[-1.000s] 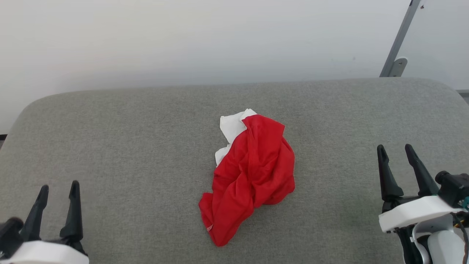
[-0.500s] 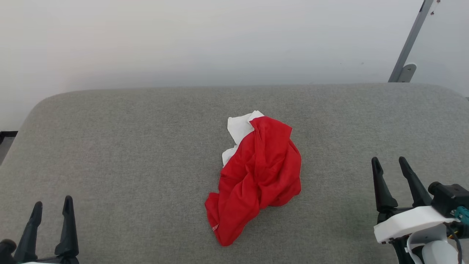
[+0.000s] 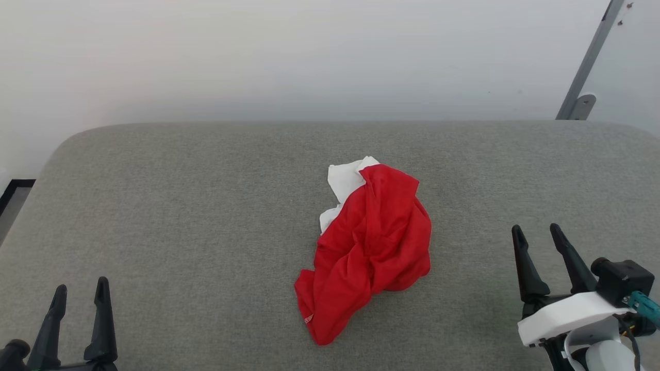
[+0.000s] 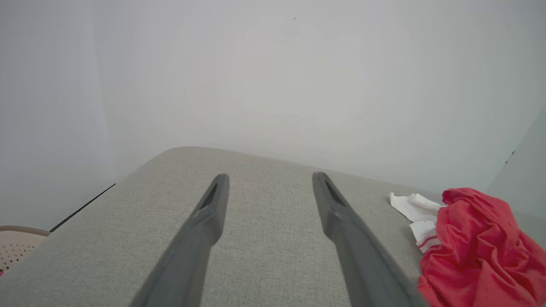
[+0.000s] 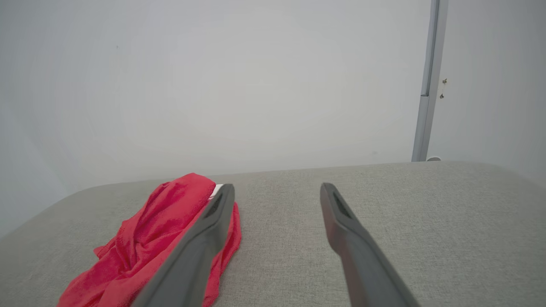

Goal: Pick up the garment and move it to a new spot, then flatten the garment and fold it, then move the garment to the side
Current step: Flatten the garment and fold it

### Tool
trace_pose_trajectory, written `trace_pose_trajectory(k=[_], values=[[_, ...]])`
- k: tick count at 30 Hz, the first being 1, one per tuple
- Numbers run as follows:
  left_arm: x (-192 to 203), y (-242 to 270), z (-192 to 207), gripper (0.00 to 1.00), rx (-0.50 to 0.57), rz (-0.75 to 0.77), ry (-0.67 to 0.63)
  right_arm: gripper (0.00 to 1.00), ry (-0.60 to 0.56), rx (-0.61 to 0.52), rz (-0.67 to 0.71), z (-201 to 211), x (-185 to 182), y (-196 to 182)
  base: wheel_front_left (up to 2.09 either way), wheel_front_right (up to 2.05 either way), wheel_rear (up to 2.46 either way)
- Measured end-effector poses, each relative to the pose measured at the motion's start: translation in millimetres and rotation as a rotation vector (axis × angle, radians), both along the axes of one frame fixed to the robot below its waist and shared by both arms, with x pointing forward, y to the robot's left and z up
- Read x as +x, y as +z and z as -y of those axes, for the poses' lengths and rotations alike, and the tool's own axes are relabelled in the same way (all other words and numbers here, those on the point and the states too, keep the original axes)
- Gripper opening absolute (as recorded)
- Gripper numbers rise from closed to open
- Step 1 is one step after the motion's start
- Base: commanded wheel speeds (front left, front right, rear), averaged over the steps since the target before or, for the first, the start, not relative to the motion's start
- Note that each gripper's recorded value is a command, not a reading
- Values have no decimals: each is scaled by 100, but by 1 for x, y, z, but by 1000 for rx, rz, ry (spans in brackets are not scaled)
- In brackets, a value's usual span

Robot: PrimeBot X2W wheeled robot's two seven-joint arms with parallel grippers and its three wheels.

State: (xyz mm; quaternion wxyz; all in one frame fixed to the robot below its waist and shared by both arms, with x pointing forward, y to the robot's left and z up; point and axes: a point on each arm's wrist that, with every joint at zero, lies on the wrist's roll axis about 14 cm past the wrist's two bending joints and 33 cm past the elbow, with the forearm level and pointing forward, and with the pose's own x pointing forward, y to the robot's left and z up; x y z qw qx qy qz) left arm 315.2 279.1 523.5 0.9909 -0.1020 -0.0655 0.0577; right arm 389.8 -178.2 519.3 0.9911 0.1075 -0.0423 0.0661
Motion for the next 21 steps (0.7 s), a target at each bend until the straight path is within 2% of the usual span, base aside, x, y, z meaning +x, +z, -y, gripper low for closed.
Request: trace_pose_trajectory(k=[12,21], values=[[-9,-1,-1,100,-23,12,24,100,102,-13,-24,-33,11,-1,0,0,0],[-16,2,-4,100,-50,33,63,100,287,-101,-111,-86,26,-11,0,0,0]])
